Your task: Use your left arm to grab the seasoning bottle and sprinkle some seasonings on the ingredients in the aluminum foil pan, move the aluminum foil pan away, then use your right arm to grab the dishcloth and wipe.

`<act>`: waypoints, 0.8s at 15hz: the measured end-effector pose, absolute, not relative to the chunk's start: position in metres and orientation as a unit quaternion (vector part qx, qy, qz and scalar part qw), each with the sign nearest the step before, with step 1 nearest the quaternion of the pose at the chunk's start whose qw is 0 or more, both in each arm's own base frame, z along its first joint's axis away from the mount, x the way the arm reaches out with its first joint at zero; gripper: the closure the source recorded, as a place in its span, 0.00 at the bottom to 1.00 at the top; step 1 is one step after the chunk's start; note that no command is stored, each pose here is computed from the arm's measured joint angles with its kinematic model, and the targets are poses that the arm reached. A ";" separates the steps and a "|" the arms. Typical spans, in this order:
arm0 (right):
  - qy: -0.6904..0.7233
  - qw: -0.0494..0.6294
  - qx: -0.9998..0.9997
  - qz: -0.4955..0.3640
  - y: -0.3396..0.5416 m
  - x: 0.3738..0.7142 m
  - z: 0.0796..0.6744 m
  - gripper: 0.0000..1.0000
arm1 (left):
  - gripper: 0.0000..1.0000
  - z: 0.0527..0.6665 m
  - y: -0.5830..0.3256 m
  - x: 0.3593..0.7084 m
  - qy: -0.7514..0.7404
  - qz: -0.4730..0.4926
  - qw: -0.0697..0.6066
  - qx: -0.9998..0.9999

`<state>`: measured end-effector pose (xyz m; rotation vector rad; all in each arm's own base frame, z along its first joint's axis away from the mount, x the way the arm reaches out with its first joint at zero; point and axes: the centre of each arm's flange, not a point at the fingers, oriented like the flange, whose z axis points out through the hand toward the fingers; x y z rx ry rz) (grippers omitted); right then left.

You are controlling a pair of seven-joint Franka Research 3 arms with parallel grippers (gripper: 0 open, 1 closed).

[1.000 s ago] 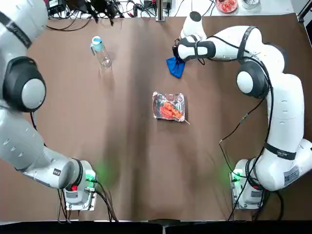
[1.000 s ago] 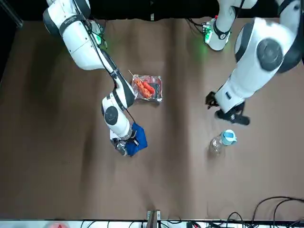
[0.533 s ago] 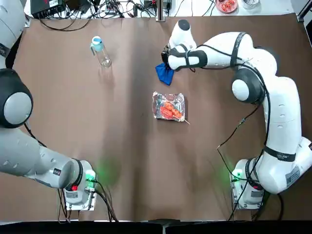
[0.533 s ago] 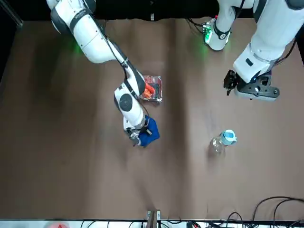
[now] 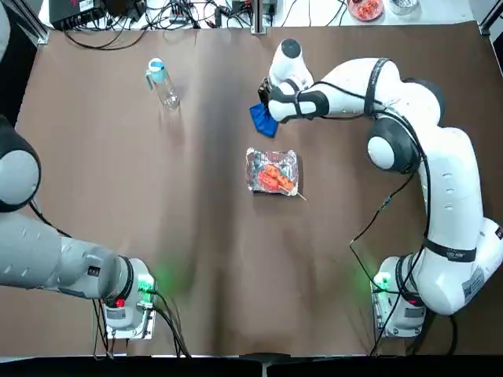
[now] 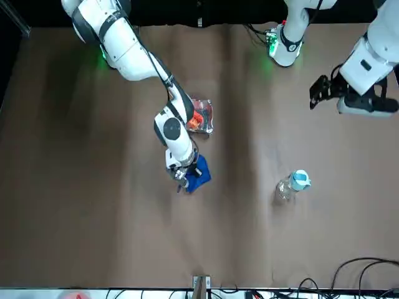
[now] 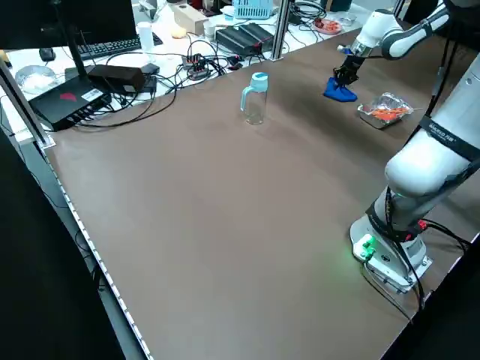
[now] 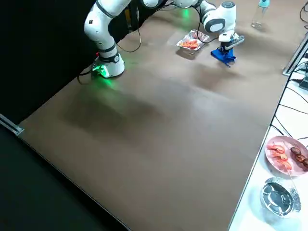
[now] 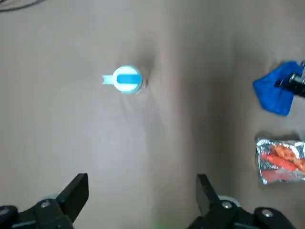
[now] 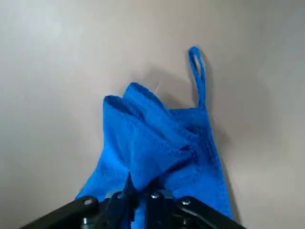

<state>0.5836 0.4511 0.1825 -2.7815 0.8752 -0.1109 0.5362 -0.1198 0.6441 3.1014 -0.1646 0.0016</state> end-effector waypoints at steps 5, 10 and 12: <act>0.278 0.070 -0.958 -0.018 0.391 0.619 0.193 0.90 | 0.00 0.649 -0.081 0.527 -0.011 -0.010 0.034 0.999; 0.248 0.068 -0.966 0.016 0.344 0.644 0.251 0.90 | 0.00 0.647 -0.054 0.513 0.025 -0.015 0.040 0.999; 0.214 0.073 -0.974 0.017 0.322 0.653 0.278 0.90 | 0.00 0.648 -0.050 0.512 0.030 -0.015 0.040 0.999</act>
